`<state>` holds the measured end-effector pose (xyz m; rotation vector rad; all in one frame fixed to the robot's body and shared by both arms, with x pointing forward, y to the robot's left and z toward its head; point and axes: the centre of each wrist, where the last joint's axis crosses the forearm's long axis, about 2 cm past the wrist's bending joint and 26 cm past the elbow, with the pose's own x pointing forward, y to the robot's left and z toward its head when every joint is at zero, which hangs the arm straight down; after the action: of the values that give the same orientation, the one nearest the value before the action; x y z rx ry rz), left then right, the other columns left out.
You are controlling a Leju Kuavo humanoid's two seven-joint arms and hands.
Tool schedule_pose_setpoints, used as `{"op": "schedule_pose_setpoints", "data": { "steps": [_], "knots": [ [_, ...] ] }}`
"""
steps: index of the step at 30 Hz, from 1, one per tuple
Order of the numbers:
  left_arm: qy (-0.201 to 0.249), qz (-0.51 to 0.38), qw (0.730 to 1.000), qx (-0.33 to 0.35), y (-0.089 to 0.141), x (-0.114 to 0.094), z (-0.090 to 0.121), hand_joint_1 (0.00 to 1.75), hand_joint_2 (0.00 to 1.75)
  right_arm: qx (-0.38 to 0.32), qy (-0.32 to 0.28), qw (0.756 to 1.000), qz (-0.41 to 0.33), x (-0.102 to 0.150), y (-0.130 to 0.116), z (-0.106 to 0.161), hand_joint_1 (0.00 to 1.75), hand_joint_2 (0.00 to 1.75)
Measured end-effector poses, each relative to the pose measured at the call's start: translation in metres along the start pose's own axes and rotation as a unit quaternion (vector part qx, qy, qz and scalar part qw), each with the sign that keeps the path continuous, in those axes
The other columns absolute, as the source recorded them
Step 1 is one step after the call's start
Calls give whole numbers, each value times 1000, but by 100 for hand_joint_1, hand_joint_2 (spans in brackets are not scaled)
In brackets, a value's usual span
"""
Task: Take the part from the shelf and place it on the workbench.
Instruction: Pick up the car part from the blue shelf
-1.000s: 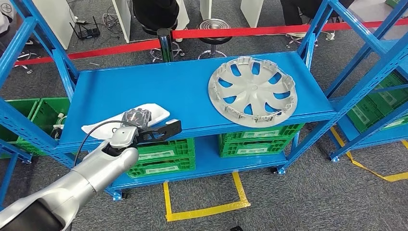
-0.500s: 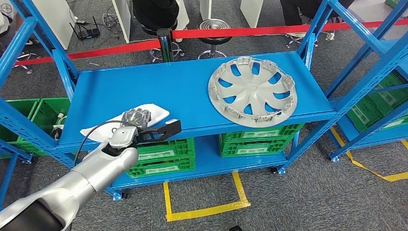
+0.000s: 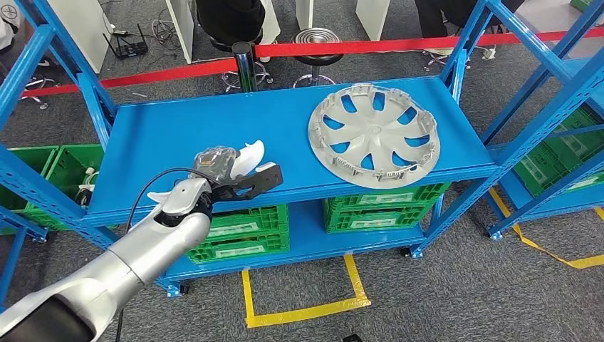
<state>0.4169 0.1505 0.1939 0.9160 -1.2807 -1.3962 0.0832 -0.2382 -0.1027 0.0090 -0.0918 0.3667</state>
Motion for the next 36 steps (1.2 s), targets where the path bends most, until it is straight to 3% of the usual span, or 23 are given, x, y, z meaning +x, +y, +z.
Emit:
{"op": "schedule_pose_setpoints", "data": {
  "steps": [8, 15, 18, 24, 36],
  "knots": [
    [-38, 38, 997, 48, 9, 8, 2, 175, 175, -2, -1, 1000, -6, -1, -1, 0, 0, 175],
    [-86, 208, 973, 49, 14, 11, 5, 175, 175, -1, 2, 1000, -15, -4, -1, 0, 0, 175],
    [-122, 327, 935, 59, 12, 13, 10, 175, 175, -3, 3, 1000, -20, -4, -1, -1, 0, 175],
    [-187, 531, 822, 86, 5, 22, 34, 175, 175, -7, 5, 999, -37, -7, -2, -1, 0, 175],
    [-270, 655, 684, 171, 12, 32, 101, 175, 175, -16, 7, 998, -62, -10, -5, -1, 0, 175]
  ]
}}
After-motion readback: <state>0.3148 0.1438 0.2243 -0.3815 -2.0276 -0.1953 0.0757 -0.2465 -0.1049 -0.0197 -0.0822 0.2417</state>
